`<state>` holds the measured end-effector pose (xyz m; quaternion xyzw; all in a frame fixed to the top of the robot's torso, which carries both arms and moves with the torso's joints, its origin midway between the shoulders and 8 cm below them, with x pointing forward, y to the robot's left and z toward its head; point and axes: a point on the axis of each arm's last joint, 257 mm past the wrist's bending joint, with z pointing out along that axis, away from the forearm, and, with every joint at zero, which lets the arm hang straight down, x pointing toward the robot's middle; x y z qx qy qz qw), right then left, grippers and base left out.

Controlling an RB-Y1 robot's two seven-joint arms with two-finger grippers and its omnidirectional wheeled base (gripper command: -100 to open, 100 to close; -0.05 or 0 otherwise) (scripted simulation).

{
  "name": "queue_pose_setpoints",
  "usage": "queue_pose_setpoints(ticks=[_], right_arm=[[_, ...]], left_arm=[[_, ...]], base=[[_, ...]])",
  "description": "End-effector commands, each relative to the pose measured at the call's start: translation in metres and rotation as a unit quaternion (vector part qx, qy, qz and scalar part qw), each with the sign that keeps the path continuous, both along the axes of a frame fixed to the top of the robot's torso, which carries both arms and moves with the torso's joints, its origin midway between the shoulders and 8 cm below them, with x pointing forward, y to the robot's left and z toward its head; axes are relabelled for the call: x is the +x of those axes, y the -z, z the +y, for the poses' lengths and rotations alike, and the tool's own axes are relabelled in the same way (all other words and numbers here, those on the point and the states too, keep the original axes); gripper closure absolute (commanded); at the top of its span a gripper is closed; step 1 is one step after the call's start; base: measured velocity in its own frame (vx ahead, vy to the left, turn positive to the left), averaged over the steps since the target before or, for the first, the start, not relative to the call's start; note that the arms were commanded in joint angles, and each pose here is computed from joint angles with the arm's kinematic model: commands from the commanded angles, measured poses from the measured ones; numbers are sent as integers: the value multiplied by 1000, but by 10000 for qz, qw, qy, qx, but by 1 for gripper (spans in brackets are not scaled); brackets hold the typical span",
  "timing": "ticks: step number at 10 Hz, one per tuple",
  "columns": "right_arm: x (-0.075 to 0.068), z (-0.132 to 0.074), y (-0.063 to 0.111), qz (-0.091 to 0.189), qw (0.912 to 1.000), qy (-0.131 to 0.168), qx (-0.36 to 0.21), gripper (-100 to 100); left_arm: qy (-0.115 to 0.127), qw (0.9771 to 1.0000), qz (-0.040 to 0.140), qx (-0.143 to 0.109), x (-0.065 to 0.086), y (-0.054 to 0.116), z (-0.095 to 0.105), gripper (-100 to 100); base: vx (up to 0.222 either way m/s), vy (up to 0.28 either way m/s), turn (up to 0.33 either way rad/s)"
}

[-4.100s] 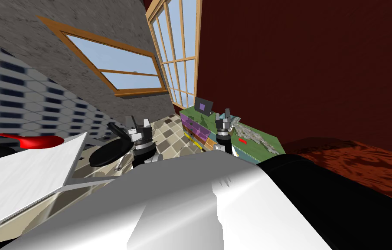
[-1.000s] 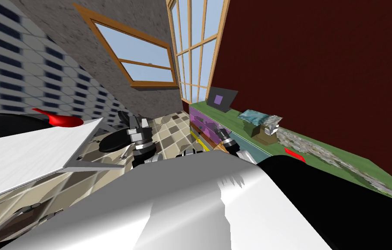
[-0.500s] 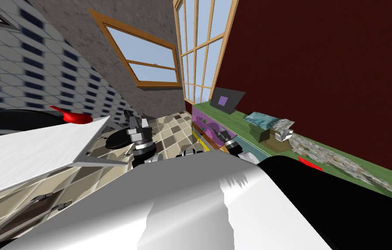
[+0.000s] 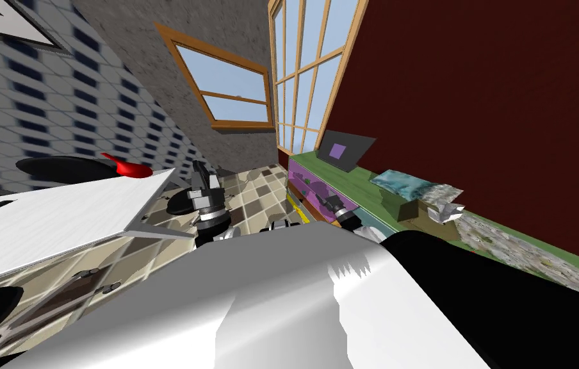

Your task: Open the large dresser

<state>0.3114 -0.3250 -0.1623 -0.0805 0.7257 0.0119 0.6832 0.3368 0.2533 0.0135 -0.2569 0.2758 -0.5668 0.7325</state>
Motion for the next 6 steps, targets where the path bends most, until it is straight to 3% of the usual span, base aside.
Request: queue_pose_setpoints(ticks=[1,3,4,6], right_arm=[[-10,-15,16,223,9976,89,-648,-100],[-21,-32,32,487,9901,174,-1307,-100],[-21,-32,33,490,9895,168,-1347,-100],[-33,-50,48,744,9769,221,-1992,-100]], left_arm=[[0,10000,0,0,0,0,0,0],[0,10000,0,0,0,0,0,0],[0,10000,0,0,0,0,0,0],[0,10000,0,0,0,0,0,0]], base=[[55,11,108],[78,22,268],[60,6,55],[57,-1,209]])
